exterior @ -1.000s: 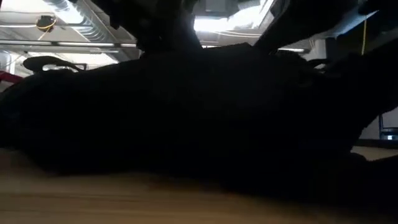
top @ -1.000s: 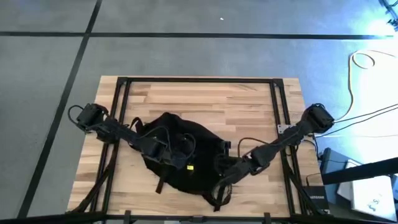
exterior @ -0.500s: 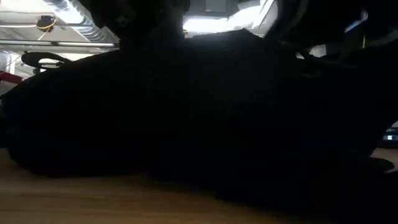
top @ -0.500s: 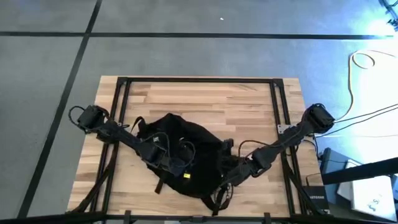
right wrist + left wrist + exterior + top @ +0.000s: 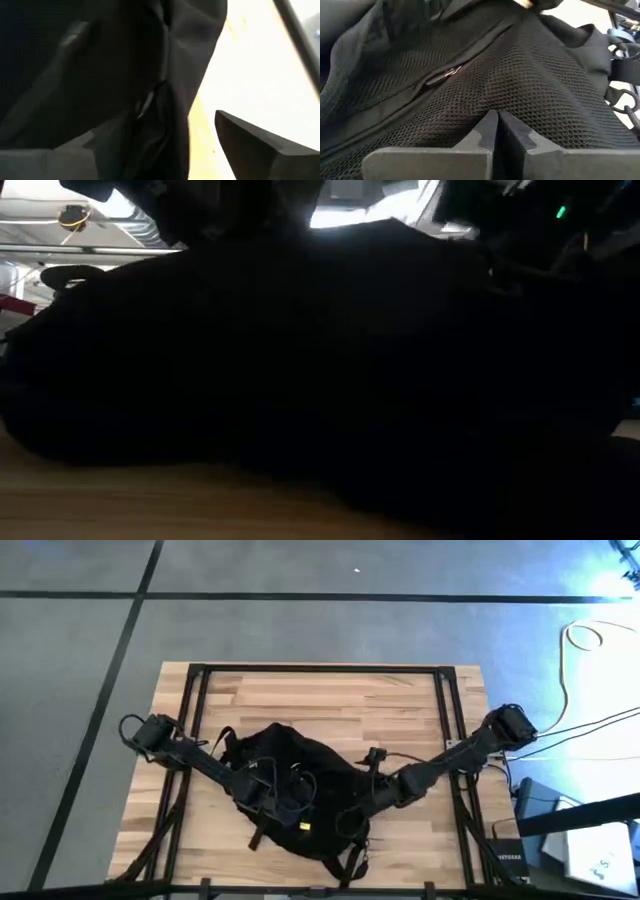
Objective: Unpack backpack
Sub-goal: Close the black backpack
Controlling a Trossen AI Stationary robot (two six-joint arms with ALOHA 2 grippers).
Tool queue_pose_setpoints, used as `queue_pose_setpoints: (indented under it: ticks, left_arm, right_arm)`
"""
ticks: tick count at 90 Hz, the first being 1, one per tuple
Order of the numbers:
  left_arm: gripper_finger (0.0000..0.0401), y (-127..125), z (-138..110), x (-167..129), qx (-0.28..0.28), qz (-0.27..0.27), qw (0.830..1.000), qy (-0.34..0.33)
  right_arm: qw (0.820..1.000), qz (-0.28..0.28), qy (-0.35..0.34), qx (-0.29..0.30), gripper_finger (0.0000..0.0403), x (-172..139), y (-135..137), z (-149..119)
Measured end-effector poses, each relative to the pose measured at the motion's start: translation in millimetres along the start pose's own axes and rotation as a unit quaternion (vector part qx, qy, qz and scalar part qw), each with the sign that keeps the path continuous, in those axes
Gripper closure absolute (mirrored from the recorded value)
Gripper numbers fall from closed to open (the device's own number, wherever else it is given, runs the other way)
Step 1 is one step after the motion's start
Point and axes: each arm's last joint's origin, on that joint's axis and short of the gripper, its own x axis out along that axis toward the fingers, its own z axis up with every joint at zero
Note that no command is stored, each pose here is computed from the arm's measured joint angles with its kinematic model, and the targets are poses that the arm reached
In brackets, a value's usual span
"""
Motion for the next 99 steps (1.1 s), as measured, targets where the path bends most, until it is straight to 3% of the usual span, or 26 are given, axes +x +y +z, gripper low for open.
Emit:
queue_pose_setpoints:
  ticks: [7,20,30,40,48,52,73,99]
  left_arm:
    - [0.04,-0.2,0.2,0.0,0.0,-0.001,1.0,-0.001]
    - [0.04,0.1,-0.8,0.2,0.003,-0.002,1.0,0.005]
    - [0.04,-0.3,-1.2,-0.1,0.005,-0.003,1.0,0.006]
    - [0.04,0.0,-1.5,-0.1,-0.006,-0.001,1.0,0.007]
    - [0.04,4.4,-0.1,1.3,-0.059,0.012,0.998,0.008]
    - [0.04,7.2,2.6,1.9,-0.085,0.015,0.996,0.006]
    - [0.04,12.3,20.0,-7.1,-0.11,0.018,0.993,-0.022]
    - [0.04,19.0,24.1,-5.1,-0.147,0.048,0.987,-0.044]
  right_arm:
    - [0.999,0.018,-0.003,0.033,0.0145,15.2,-7.5,-2.6]
    - [0.991,0.099,-0.025,0.082,0.0148,36.5,-19.9,2.7]
    - [0.99,0.103,-0.024,0.089,0.0172,43.1,-26.6,1.6]
    - [0.991,0.094,-0.034,0.086,0.0255,41.6,-28.4,3.4]
    - [0.99,0.095,-0.047,0.09,0.0356,35.8,-31.1,8.4]
    - [0.99,0.098,-0.057,0.088,0.0383,32.4,-32.7,11.6]
    - [0.985,0.089,-0.119,0.087,0.0397,4.0,-34.2,29.6]
    - [0.979,0.075,-0.173,0.078,0.0399,-27.3,-32.9,40.2]
